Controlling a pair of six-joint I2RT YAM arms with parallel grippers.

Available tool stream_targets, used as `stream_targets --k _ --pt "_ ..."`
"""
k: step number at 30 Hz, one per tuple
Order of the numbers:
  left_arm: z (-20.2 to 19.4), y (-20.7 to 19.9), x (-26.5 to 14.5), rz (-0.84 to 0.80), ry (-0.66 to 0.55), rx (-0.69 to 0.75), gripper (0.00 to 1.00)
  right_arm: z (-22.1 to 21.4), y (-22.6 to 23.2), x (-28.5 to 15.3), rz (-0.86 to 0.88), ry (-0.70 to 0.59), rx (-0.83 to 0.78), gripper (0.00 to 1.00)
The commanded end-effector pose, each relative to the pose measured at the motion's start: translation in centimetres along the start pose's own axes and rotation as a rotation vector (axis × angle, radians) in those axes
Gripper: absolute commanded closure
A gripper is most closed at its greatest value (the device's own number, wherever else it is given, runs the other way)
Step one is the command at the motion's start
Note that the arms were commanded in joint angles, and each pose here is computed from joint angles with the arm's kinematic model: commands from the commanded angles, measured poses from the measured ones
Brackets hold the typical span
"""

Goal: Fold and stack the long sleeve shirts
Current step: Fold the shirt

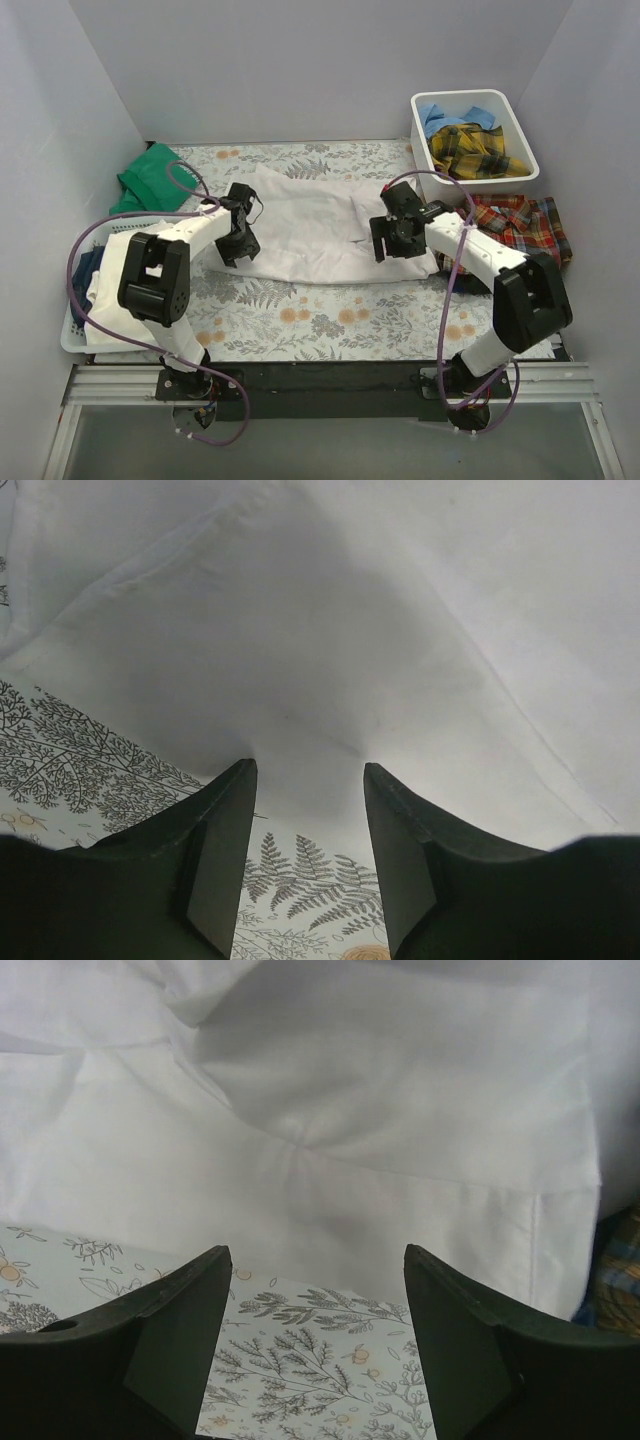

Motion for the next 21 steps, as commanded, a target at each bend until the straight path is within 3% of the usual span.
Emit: stream_targets --k 1,10,21 --pt "-0.6 1.6 1.3 0.101 0.010 -0.068 0.53 -1.3 1.7 2.9 0.102 0.080 -0.013 0.23" --pt "-2.2 5.4 3.7 0.194 0.129 -0.237 0.53 -4.0 1.8 5.8 0.119 0.233 0.034 0.26" --pt "-4.2 6.6 1.0 0.119 0.198 -0.371 0.53 -8.5 -2.1 4.6 0.064 0.378 0.107 0.28"
Point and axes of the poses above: each gripper's point midway between its finger pads, its own x axis out along the fingers, its own y axis along the line the jaws close on, z = x × y, the point moved 4 cm from there along -x, back along the fingers, and after that the axes turned 3 degrees about x, right-handed, at the moved point
